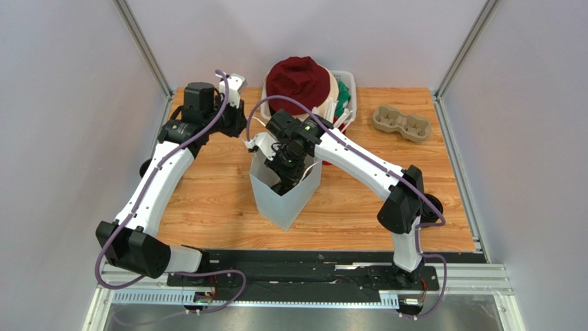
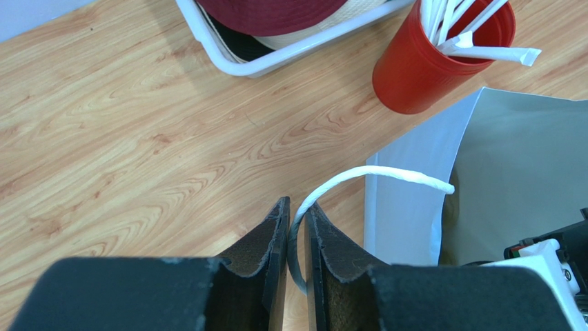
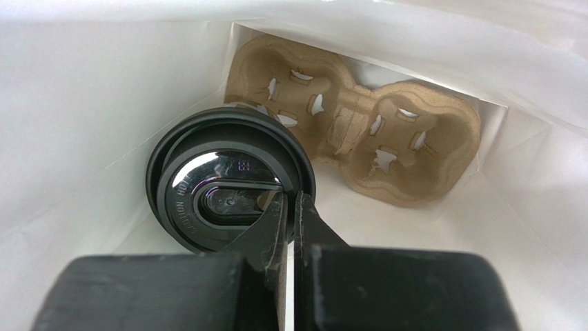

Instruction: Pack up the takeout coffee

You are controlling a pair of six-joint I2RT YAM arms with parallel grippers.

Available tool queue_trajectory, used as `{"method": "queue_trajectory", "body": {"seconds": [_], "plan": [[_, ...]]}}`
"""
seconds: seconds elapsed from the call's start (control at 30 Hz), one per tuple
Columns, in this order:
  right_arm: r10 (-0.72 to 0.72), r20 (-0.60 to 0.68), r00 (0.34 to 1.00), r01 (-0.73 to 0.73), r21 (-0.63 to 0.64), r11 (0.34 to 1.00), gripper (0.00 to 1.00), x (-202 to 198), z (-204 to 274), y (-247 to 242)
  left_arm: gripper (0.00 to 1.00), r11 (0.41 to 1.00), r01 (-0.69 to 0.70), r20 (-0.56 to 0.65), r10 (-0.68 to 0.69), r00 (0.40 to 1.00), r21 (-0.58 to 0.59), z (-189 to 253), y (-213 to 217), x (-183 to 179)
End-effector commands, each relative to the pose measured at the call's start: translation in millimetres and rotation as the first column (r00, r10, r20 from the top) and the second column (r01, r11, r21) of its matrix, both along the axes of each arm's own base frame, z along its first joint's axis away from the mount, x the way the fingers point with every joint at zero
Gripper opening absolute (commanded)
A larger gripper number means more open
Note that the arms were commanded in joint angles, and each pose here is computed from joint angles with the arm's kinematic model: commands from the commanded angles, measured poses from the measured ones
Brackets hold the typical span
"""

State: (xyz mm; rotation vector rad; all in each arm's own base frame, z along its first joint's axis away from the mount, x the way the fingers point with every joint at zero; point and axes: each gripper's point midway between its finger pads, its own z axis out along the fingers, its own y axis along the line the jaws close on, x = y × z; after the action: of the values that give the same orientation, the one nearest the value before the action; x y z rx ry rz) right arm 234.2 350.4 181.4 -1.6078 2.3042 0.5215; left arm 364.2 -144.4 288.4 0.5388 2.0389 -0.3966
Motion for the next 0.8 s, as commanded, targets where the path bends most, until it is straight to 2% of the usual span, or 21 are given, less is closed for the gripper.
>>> {"method": "queue_trajectory", "body": {"seconds": [0.0, 0.4, 0.77], "plan": [[-0.002, 0.035, 0.999, 0.003, -0.02, 1.0, 0.0, 2, -2, 3, 0.22, 1.0, -0.021, 0.036, 0.022, 0.999, -0.023, 10, 3, 5], [-0.06, 0.108, 0.992, 0.068, -0.069, 0.995, 0.0, 19, -24, 0, 0.22, 0.999, -0.015, 0.03, 0.016, 0.999, -0.033, 10, 1, 2], [-0.06, 0.136, 0.989, 0.072, -0.087, 0.994, 0.0, 11, -41, 0, 0.22, 0.999, -0.001, 0.034, 0.003, 0.999, -0.05, 15, -1, -3]]}}
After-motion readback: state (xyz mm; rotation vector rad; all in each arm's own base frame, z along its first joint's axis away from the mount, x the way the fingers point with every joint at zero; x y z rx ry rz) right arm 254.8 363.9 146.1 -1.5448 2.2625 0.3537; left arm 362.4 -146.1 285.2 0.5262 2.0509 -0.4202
